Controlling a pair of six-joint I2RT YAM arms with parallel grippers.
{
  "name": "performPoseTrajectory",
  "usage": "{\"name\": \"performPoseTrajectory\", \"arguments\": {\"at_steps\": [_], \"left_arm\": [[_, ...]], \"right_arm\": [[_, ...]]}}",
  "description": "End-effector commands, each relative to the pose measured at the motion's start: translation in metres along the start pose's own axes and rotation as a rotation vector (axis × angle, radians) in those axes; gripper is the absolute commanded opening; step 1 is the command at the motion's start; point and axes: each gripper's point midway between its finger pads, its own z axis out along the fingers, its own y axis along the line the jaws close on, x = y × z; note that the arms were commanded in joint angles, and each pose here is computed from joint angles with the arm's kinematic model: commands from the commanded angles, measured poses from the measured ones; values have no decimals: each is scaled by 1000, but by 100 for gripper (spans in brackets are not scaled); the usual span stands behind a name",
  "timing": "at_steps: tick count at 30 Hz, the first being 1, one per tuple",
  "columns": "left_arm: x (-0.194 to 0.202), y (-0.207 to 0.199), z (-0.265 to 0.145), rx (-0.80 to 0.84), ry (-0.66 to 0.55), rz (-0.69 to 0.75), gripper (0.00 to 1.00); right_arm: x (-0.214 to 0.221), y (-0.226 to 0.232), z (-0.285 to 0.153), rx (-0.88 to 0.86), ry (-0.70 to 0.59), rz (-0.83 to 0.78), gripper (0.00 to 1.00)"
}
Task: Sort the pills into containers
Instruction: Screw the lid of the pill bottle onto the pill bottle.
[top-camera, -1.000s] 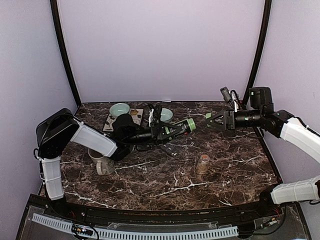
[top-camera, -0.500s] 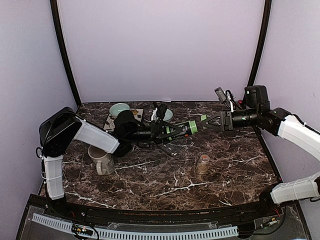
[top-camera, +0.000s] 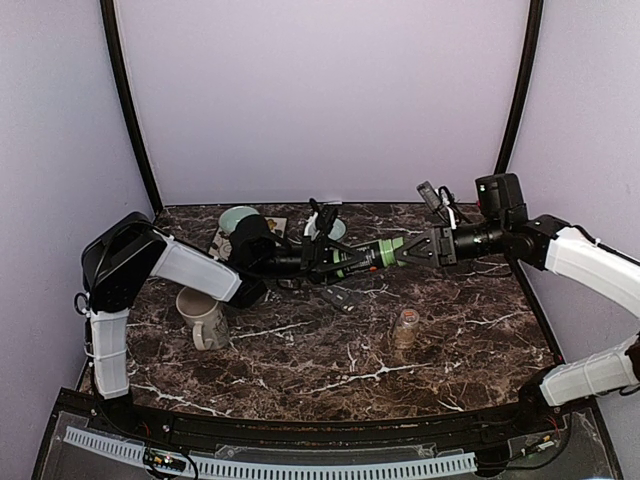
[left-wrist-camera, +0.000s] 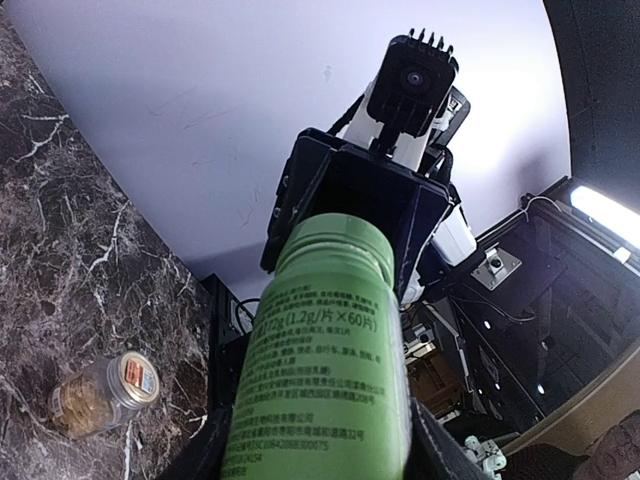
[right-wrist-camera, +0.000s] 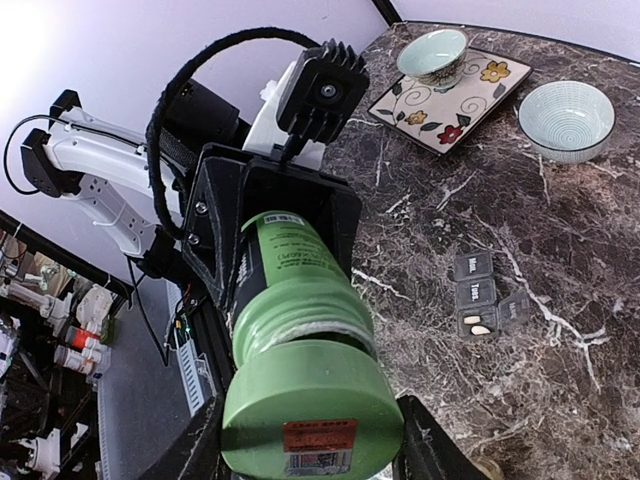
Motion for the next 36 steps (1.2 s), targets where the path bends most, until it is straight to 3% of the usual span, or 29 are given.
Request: {"name": "performPoseTrajectory", "arguments": {"at_steps": [1,36], "left_arm": [[-8,-20,1,61,21,57,0],[-12,-32,-1,130,74,38,0]], "right_arm": [[-20,13,2,-43,-40,-55,20],[-20,10,23,-82,-31,-27,20]]}}
